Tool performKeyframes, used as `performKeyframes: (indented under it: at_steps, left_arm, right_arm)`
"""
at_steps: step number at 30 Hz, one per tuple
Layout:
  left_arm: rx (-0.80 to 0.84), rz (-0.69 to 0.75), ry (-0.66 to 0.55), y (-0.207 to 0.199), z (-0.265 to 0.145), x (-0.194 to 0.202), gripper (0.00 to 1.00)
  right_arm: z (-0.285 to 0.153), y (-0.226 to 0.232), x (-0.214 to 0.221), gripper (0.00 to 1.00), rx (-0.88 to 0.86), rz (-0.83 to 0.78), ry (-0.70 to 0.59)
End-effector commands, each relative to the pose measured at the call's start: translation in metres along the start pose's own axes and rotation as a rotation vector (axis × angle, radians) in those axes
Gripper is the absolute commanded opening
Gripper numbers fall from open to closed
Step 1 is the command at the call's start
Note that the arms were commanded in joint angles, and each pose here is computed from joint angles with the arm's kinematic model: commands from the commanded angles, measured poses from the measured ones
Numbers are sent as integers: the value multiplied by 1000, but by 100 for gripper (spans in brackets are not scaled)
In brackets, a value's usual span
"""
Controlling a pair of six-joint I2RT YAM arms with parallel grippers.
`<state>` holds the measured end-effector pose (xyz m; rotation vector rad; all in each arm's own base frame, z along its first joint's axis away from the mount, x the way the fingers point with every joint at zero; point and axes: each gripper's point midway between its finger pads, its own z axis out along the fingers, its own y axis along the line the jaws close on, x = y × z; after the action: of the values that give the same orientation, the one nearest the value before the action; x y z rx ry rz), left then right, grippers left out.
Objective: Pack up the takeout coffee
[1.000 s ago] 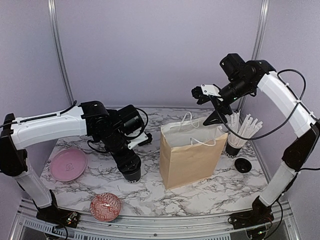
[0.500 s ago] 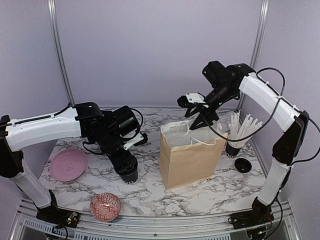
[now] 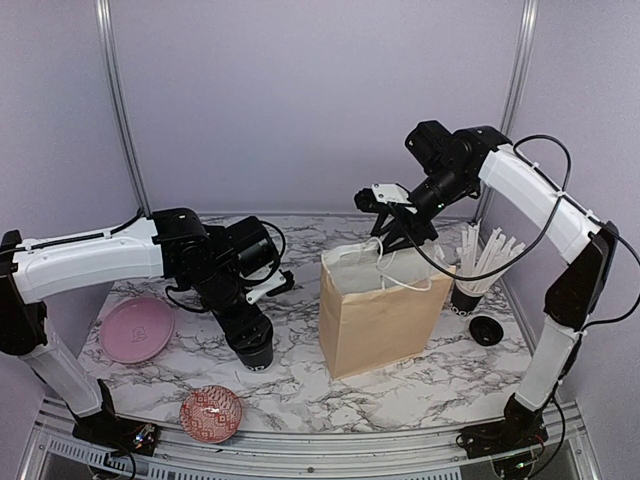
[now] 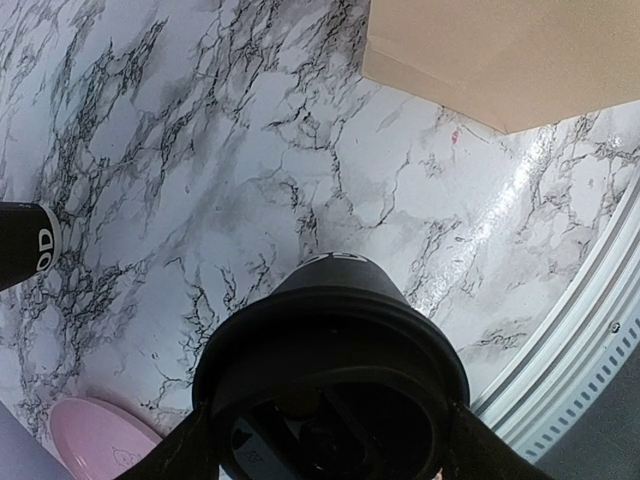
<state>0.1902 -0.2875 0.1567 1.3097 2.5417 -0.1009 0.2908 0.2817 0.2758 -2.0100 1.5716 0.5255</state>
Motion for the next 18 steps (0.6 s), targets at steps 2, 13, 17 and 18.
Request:
performKeyframes:
  at_steps: [2, 13, 17, 18]
  left_arm:
    - [11, 0, 1, -3, -3, 5, 70]
    - [12, 8, -10, -2, -6, 4, 69]
    - [10, 9, -21, -2, -9, 2, 69]
    - [11, 9, -21, -2, -9, 2, 70]
  right_arm:
    - [-26, -9, -19, 48, 69, -2, -48]
    - [-46, 2, -1, 62, 110, 10, -12]
    - [-40, 12, 9, 68, 88, 0, 14]
    - [-38, 13, 10, 69, 82, -3, 16]
